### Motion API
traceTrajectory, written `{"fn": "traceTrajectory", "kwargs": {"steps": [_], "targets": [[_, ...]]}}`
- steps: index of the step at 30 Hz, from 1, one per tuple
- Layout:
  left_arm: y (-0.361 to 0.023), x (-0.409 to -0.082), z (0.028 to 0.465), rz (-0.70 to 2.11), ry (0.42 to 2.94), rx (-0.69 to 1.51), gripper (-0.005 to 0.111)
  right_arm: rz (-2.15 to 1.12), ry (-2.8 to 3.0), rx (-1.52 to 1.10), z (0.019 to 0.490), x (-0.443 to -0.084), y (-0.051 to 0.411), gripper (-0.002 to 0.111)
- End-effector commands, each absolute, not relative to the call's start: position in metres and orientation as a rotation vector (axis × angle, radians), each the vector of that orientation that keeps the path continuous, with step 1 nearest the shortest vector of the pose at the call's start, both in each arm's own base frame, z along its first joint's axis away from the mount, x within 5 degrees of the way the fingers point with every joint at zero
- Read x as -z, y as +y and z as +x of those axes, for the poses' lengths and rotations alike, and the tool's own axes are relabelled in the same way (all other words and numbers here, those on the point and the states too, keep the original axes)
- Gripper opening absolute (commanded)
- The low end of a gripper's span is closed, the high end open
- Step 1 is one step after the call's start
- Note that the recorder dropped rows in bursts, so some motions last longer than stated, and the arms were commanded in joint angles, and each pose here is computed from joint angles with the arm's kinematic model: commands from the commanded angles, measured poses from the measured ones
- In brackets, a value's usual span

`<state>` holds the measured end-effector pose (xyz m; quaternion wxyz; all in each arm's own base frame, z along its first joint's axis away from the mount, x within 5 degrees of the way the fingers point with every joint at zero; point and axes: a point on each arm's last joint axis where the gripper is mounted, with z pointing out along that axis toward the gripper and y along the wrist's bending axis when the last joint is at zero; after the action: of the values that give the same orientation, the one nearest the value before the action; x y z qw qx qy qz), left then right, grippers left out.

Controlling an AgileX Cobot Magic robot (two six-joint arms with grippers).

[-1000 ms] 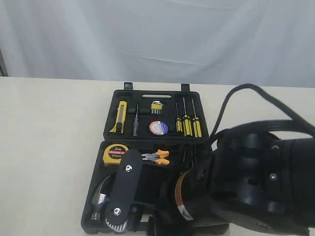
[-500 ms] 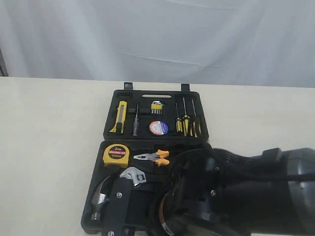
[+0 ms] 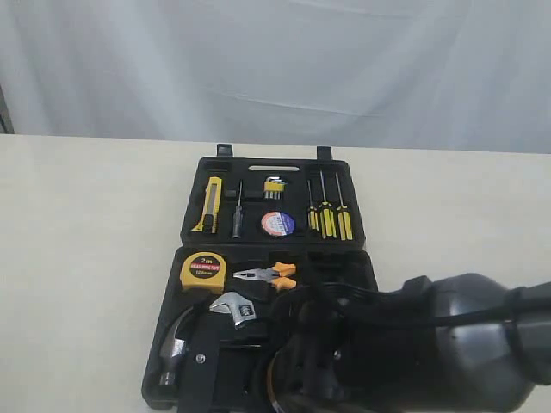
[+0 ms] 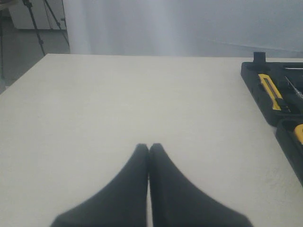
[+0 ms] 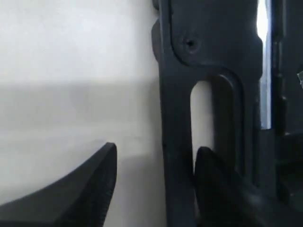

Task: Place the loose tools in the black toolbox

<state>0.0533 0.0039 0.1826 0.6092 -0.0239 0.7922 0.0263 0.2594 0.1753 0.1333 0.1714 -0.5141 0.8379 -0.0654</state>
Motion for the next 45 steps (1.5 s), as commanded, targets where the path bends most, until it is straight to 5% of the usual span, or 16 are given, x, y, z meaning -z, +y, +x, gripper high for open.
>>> {"fn": "traceTrajectory", "kwargs": {"steps": [1,4,14,25,38,45], "targets": [[0.004,-0.182,0.053,-0.056,1.825,-0.053,0.000,-1.463,2.385,0.219,0.261,-0.127,0.175,0.049],[0.004,-0.182,0.053,-0.056,1.825,-0.053,0.000,-1.468,2.370,0.256,0.263,-0.126,0.174,0.046],[0.004,-0.182,0.053,-0.056,1.825,-0.053,0.000,-1.478,2.368,0.289,0.265,-0.121,0.173,0.001],[0.004,-0.182,0.053,-0.056,1.825,-0.053,0.000,-1.562,2.332,0.355,0.242,-0.142,0.190,-0.001],[0.004,-0.182,0.053,-0.056,1.825,-0.053,0.000,-1.457,2.272,0.466,0.199,-0.291,0.207,-0.001],[0.004,-0.182,0.053,-0.056,1.825,-0.053,0.000,-1.299,2.130,0.666,0.231,-0.366,0.185,-0.001]]}}
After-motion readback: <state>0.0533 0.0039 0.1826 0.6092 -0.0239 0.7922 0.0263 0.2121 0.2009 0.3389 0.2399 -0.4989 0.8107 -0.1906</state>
